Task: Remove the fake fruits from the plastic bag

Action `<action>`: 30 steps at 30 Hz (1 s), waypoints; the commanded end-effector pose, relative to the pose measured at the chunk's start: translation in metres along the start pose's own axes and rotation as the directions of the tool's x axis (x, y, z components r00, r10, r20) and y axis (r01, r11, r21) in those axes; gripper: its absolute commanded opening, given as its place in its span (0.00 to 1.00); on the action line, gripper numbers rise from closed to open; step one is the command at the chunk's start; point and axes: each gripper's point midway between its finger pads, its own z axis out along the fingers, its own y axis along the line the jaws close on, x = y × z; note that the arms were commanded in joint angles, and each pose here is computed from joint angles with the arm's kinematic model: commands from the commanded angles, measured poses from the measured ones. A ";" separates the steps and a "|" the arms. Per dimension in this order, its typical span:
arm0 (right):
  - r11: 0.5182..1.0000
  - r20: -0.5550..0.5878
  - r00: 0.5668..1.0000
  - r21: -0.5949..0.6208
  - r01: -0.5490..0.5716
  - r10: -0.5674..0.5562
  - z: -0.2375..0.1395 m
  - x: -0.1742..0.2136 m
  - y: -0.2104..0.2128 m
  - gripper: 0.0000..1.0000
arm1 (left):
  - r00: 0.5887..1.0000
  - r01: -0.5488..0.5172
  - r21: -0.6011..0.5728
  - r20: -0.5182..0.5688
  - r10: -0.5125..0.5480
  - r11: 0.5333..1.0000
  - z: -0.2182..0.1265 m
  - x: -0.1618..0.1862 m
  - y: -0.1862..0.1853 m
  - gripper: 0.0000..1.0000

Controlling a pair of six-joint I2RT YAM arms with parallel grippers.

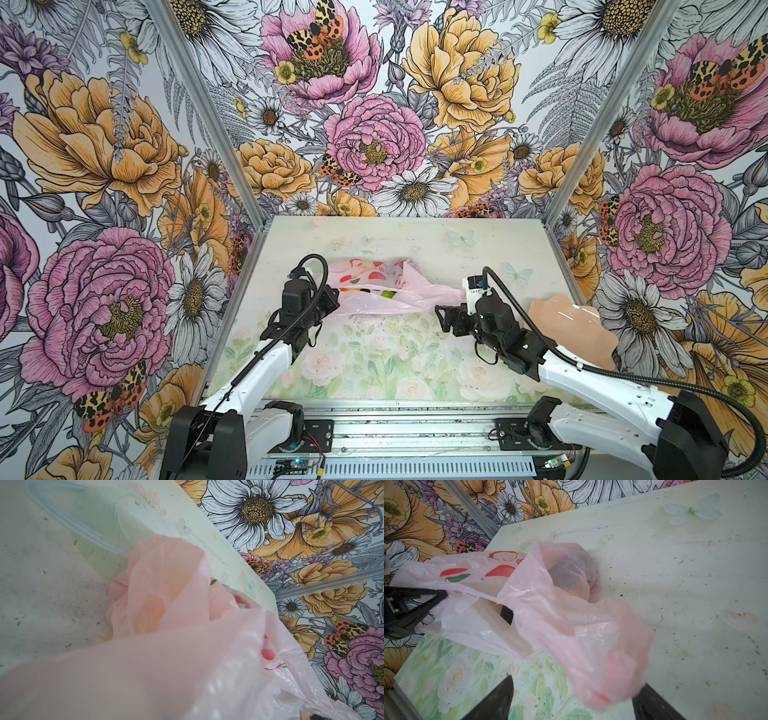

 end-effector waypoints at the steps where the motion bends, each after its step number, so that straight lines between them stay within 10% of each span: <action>1: 0.996 -0.027 0.999 0.078 0.046 -0.045 -0.018 0.014 -0.012 0.86 | 0.999 -0.023 -0.010 0.035 0.023 1.000 -0.002 -0.011 -0.006 0.00; 14: 0.981 -0.049 0.980 -0.038 0.189 -0.191 0.011 -0.005 0.084 0.64 | 0.998 -0.065 -0.006 0.011 0.065 0.998 -0.006 0.002 -0.015 0.00; 30: 0.980 -0.131 0.981 0.120 0.157 -0.141 0.130 -0.041 0.058 0.56 | 0.996 -0.084 -0.004 -0.026 0.083 0.996 -0.014 0.021 -0.008 0.00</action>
